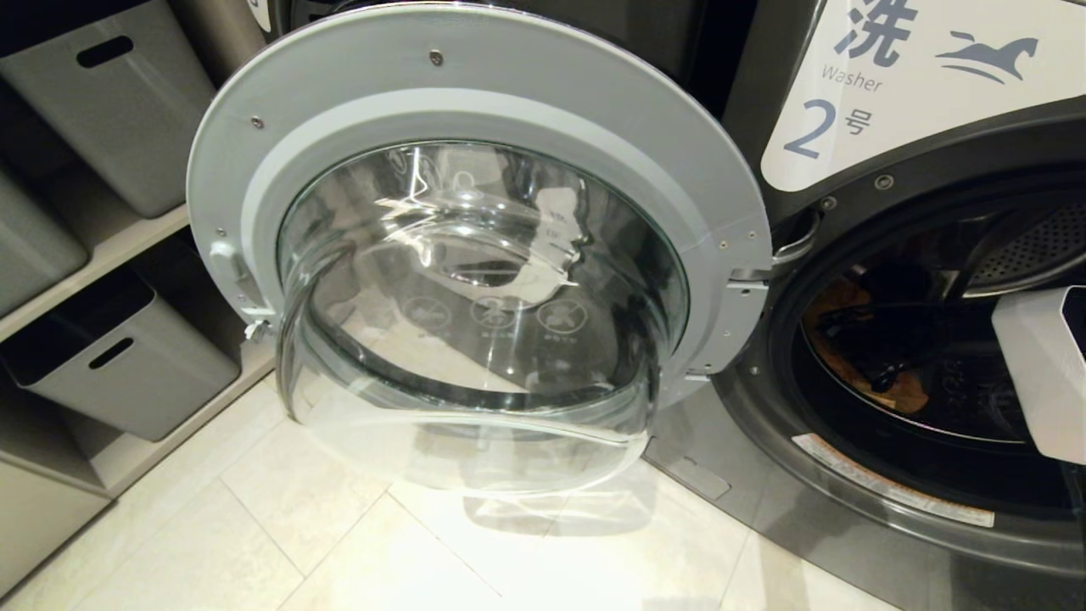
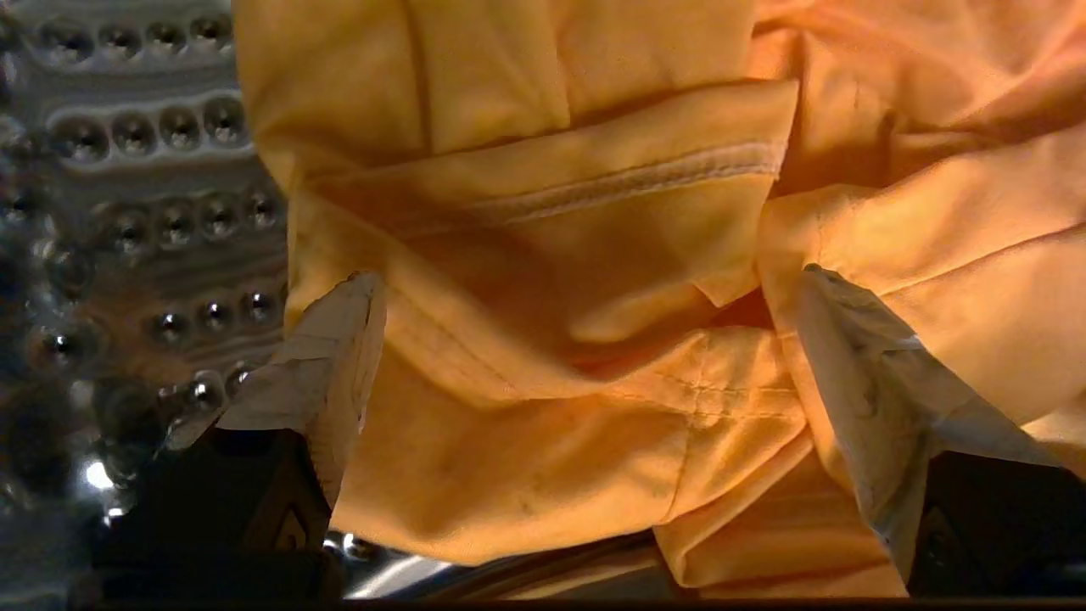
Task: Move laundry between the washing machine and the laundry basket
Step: Pick a cloth and place it into the basket
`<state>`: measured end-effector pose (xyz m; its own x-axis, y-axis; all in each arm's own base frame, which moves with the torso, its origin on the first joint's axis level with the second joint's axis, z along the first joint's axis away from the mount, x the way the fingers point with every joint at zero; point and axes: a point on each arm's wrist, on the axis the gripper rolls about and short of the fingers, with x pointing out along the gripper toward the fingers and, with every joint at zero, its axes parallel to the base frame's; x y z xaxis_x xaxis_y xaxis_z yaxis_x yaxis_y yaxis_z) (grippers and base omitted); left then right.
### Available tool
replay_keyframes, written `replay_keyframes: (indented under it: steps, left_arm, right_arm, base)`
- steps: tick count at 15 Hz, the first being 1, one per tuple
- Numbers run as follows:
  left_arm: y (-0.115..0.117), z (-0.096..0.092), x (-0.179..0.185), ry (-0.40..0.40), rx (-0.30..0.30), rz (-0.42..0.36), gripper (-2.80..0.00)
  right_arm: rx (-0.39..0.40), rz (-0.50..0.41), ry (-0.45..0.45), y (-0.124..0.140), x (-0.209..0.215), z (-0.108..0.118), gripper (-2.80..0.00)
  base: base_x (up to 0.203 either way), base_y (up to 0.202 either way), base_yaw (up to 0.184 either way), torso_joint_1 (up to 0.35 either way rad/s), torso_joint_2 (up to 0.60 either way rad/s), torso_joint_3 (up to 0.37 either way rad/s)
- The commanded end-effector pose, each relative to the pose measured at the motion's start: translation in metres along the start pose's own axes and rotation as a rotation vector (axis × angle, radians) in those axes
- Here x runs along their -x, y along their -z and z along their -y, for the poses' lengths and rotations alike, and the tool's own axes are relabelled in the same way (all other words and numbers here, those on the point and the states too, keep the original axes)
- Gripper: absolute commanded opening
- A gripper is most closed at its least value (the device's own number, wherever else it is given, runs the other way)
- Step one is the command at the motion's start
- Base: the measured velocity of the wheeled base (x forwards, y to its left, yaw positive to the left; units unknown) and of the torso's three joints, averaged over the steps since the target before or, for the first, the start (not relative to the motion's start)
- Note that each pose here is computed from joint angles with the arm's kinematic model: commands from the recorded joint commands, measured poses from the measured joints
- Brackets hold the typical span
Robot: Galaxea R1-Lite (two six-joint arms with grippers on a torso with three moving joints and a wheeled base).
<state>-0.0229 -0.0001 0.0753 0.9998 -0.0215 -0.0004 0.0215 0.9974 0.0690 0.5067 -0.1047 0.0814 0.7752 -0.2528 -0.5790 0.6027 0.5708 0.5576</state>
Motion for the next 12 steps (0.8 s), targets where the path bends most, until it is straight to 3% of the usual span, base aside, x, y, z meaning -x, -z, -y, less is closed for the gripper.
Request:
replay_keyframes:
  steps: [1, 12]
  left_arm:
    - [0.000, 0.000, 0.000, 0.000, -0.001, 0.001, -2.80]
    - [0.000, 0.000, 0.000, 0.000, -0.001, 0.000, -2.80]
  right_arm:
    - [-0.015, 0.001, -0.004, -0.001, 0.000, 0.000, 0.00]
    - [-0.010, -0.023, -0.013, 0.018, -0.029, 0.016, 0.00]
  base:
    - [0.000, 0.000, 0.000, 0.000, 0.00, 0.000]
    - [0.000, 0.000, 0.000, 0.000, 0.00, 0.000]
